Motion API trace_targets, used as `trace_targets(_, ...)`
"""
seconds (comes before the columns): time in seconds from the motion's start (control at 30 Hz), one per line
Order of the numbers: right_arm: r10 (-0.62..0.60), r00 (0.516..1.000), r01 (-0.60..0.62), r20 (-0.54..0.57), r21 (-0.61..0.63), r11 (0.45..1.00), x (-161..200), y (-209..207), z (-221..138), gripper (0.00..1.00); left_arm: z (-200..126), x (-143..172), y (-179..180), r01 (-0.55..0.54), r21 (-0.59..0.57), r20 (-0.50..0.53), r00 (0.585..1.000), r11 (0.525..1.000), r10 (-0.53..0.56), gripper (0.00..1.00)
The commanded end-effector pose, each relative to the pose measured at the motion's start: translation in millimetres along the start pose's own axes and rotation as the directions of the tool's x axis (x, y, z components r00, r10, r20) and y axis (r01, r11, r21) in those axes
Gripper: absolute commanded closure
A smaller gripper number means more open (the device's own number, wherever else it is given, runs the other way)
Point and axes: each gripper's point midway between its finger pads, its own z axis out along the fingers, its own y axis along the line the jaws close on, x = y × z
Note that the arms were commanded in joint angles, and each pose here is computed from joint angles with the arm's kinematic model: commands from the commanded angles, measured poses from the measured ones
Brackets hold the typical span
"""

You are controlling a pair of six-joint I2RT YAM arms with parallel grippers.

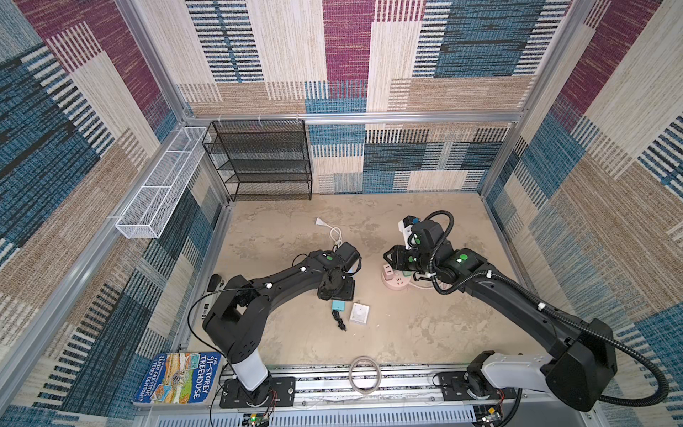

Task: Insert plugs into power strip
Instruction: Pick up the plug from the center of the table.

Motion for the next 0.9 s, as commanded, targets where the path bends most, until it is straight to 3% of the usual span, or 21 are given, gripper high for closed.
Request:
trace_targets(0.0, -0.010, 1.000, 0.010, 0.016, -0.012, 1.000, -3.6, 2.8, 2.1, 0.68, 4.0, 10.5, 9.6, -0.018, -0.073, -0.066, 0.998, 0.997, 0.013, 0.34)
trace_targets(0.37, -0.019, 1.000, 0.019, 0.024, 0.015, 1.000, -1.5, -4.8, 5.0, 0.68, 20.7, 15.0, 3.7, -0.021, -0.077, -0.142, 0.990, 0.997, 0.010, 0.39)
trace_targets(0.87, -0.019, 0.999, 0.018, 0.028, 0.032, 0.999, 2.2, -10.5, 6.4, 0.68, 26.2, 13.8, 4.4, -0.022, -0.091, -0.149, 0.989, 0.996, 0.009, 0.47)
